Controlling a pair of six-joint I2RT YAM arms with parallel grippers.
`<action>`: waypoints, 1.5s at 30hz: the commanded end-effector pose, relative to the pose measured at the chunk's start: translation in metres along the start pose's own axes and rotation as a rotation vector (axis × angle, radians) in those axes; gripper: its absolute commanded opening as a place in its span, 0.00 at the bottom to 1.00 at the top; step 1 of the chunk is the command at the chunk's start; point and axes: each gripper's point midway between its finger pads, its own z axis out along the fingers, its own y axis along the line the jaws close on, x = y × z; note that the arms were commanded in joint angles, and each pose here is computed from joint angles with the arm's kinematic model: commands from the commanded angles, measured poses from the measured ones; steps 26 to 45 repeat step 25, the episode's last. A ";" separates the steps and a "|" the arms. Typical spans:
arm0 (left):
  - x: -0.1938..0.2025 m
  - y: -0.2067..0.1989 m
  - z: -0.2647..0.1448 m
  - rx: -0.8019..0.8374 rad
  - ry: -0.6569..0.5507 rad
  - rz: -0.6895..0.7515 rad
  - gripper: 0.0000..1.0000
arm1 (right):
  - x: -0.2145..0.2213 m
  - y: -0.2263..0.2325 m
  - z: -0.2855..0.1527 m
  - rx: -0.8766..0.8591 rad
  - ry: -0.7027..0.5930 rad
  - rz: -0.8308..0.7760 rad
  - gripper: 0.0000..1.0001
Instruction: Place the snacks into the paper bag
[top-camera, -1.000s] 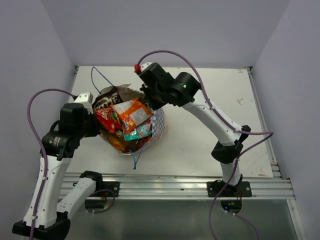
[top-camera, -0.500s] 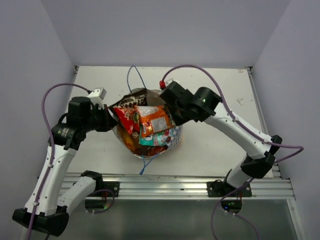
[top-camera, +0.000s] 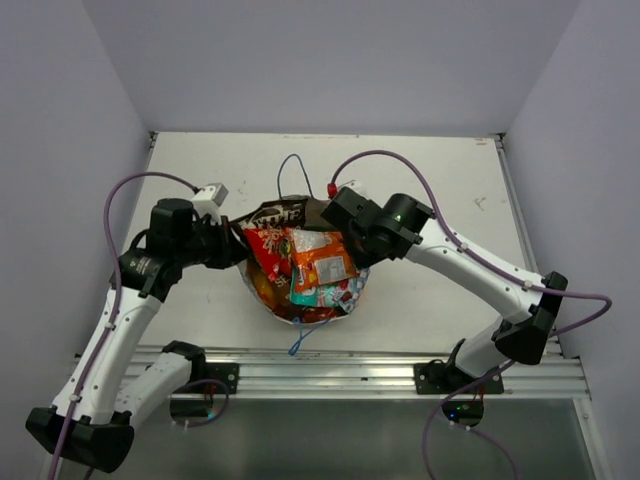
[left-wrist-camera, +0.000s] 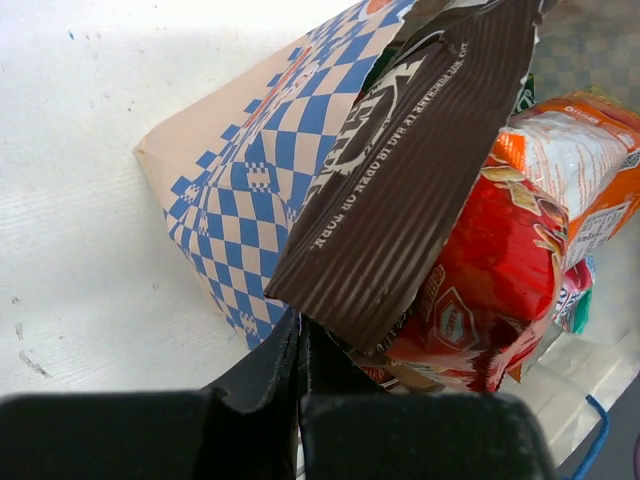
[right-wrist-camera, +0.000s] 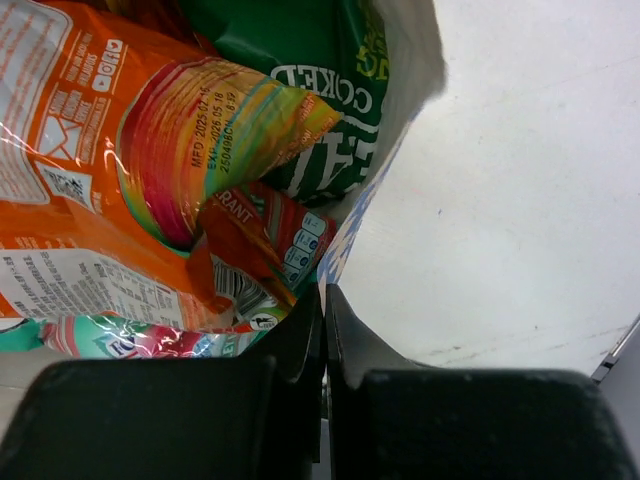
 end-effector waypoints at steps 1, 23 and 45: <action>-0.062 -0.038 -0.017 0.112 -0.189 0.094 0.00 | -0.033 -0.009 -0.024 0.017 -0.121 0.073 0.01; -0.148 0.005 -0.115 -0.367 -0.553 0.095 1.00 | -0.076 -0.061 -0.087 0.162 -0.338 0.184 0.54; -0.151 0.009 -0.114 -0.391 -0.560 0.092 1.00 | -0.078 -0.083 -0.101 0.241 -0.376 0.200 0.66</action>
